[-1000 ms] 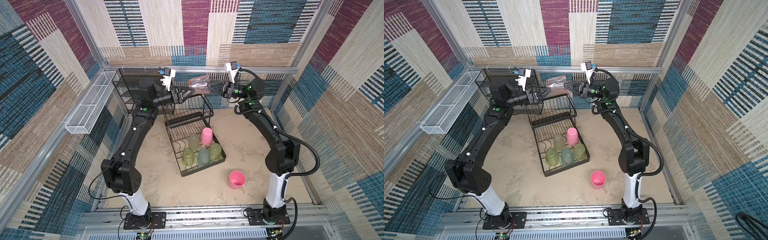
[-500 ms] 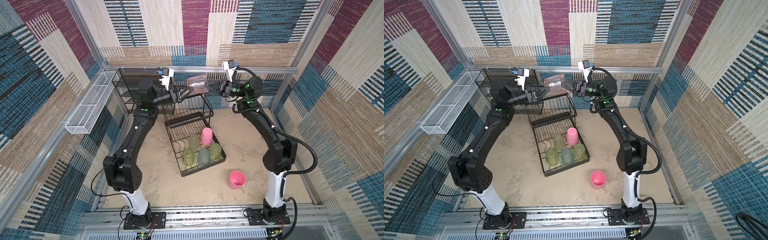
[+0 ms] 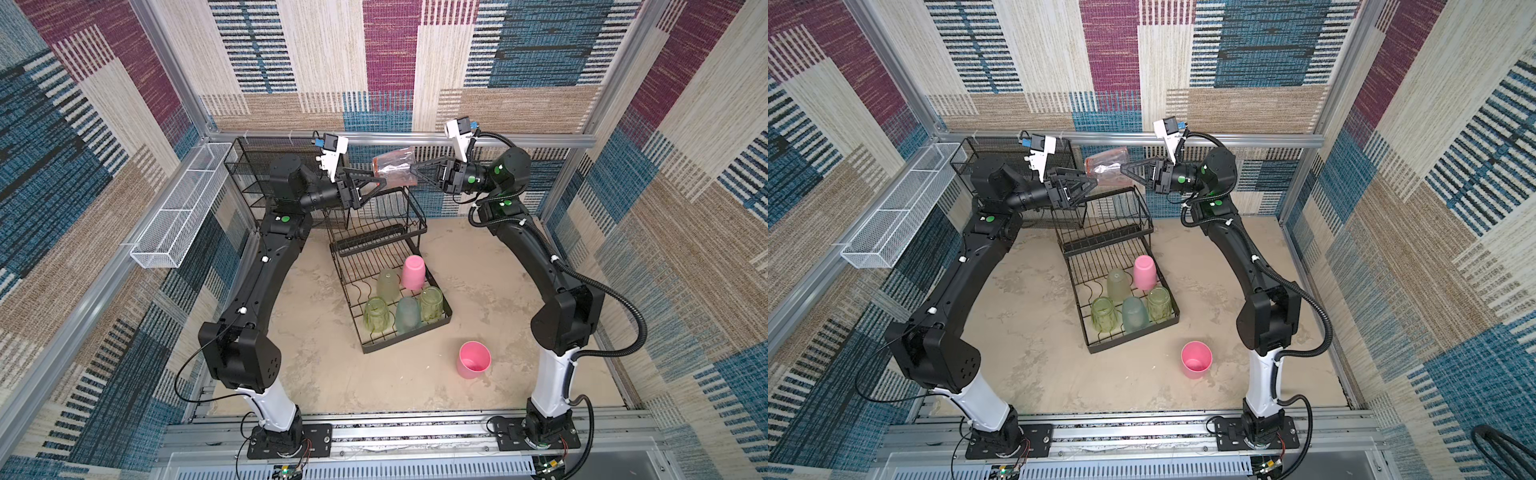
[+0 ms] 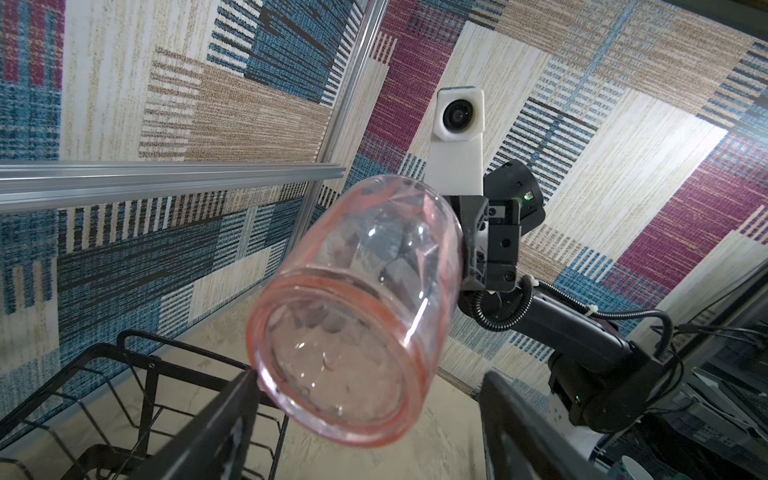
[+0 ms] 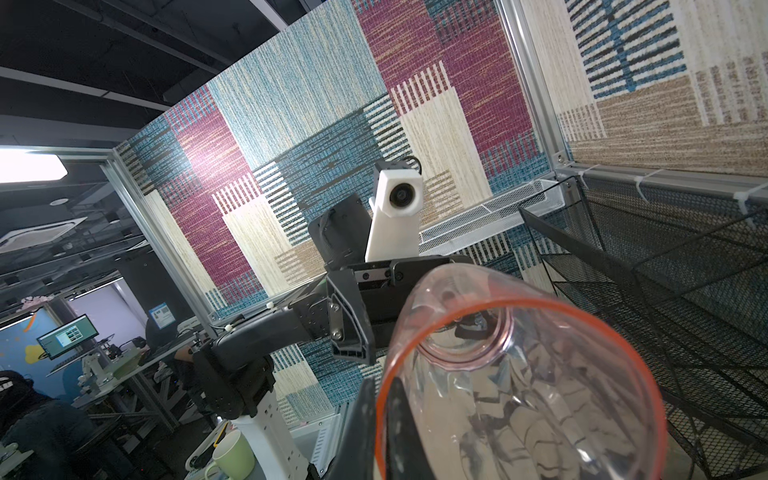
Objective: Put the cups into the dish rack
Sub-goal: 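Close the left gripper on the clear cup beside the right gripper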
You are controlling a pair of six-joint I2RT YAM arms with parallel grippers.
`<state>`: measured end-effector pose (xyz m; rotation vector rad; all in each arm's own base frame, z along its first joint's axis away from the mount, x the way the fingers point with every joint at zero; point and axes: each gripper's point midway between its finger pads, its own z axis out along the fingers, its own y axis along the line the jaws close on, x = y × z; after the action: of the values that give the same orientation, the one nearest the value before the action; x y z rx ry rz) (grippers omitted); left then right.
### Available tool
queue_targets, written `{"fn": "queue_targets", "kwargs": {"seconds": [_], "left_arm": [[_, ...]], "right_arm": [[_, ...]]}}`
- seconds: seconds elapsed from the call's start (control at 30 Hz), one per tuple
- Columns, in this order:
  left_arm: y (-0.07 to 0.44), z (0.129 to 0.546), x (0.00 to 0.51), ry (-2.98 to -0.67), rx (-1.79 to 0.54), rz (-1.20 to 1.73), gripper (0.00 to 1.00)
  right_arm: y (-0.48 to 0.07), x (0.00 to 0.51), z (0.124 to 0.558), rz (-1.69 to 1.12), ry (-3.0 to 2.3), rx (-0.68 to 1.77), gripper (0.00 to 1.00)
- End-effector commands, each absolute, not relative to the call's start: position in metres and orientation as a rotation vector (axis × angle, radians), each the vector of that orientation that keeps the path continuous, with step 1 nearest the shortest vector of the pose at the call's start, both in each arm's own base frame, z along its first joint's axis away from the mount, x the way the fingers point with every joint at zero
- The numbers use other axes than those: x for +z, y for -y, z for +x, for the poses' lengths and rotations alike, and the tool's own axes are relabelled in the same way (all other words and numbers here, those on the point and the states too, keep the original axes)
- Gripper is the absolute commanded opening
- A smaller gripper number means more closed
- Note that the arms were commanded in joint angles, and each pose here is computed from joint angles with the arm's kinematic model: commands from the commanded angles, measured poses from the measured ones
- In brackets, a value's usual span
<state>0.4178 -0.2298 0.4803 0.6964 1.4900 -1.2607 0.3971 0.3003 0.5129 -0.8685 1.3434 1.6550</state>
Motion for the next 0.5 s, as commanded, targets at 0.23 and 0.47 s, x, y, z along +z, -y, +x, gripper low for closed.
{"fn": "queue_targets", "kwargs": {"seconds": [0.23, 0.47], "left_arm": [[0.227, 0.39, 0.493, -1.415, -1.231, 0.829, 0.87], [0.23, 0.375, 0.5, -1.376, -1.286, 0.903, 0.94]], "right_arm": [[-0.315, 0.515, 0.372, -0.961, -1.35, 1.688, 0.0], [-0.324, 0.515, 0.367, -0.994, -1.359, 1.696, 0.0]]}}
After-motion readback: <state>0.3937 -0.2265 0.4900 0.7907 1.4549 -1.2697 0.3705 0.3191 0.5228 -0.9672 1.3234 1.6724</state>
